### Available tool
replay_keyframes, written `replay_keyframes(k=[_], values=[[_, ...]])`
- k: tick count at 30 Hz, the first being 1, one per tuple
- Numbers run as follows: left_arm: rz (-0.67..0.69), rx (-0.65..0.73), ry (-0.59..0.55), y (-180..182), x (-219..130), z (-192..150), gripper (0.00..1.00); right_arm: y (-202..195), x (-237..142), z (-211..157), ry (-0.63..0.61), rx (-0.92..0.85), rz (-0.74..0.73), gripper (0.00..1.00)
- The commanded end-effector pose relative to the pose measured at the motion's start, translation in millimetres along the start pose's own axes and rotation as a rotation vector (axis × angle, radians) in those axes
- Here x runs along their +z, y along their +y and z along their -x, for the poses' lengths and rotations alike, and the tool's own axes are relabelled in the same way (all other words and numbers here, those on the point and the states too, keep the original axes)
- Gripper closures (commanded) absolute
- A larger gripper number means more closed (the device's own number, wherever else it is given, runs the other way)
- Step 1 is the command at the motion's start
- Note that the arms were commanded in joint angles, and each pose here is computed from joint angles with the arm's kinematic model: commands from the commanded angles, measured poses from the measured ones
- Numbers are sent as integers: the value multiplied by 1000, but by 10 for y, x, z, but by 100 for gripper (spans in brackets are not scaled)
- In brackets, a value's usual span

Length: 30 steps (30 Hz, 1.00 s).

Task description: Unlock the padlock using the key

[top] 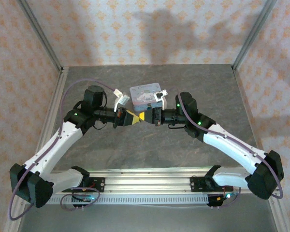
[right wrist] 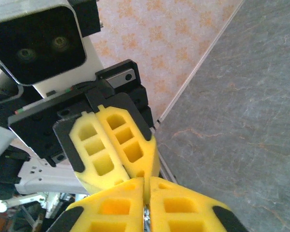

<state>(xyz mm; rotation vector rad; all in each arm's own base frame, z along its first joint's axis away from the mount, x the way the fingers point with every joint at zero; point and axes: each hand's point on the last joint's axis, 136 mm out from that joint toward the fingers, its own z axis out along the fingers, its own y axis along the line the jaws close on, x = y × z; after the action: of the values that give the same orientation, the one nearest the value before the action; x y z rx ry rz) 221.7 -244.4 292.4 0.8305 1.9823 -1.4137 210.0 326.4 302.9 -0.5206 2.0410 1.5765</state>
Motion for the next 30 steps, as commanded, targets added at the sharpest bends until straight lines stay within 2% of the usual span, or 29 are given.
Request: replay_keyframes(k=[1,6,7,8,10,12,14,18,21,24,30], values=[[-34,54,-19,-170,-42,121,100,134,-43,2,-12,-43,41,100],[9,37,-37,-92,-44,134,100,116,-68,25,-28,-68,16,100],[15,34,-40,-81,-43,127,97,104,-76,23,-25,-80,5,100],[23,31,-45,-70,-46,127,91,99,-85,22,-20,-93,-5,100],[74,27,-52,-7,-70,93,61,80,-98,16,0,-131,-31,100],[129,31,-64,46,-112,56,50,80,-105,2,36,-171,-49,100],[173,34,-98,81,-164,39,45,129,-113,29,73,-229,-61,100],[207,-9,-259,154,-266,102,41,151,-83,12,172,-300,-76,100],[156,-50,-370,141,-284,156,42,248,-60,33,195,-324,-33,100],[114,-63,-408,107,-286,182,45,296,-23,35,211,-320,4,100],[46,-27,-417,-73,-289,236,47,229,33,2,217,-303,16,100]])
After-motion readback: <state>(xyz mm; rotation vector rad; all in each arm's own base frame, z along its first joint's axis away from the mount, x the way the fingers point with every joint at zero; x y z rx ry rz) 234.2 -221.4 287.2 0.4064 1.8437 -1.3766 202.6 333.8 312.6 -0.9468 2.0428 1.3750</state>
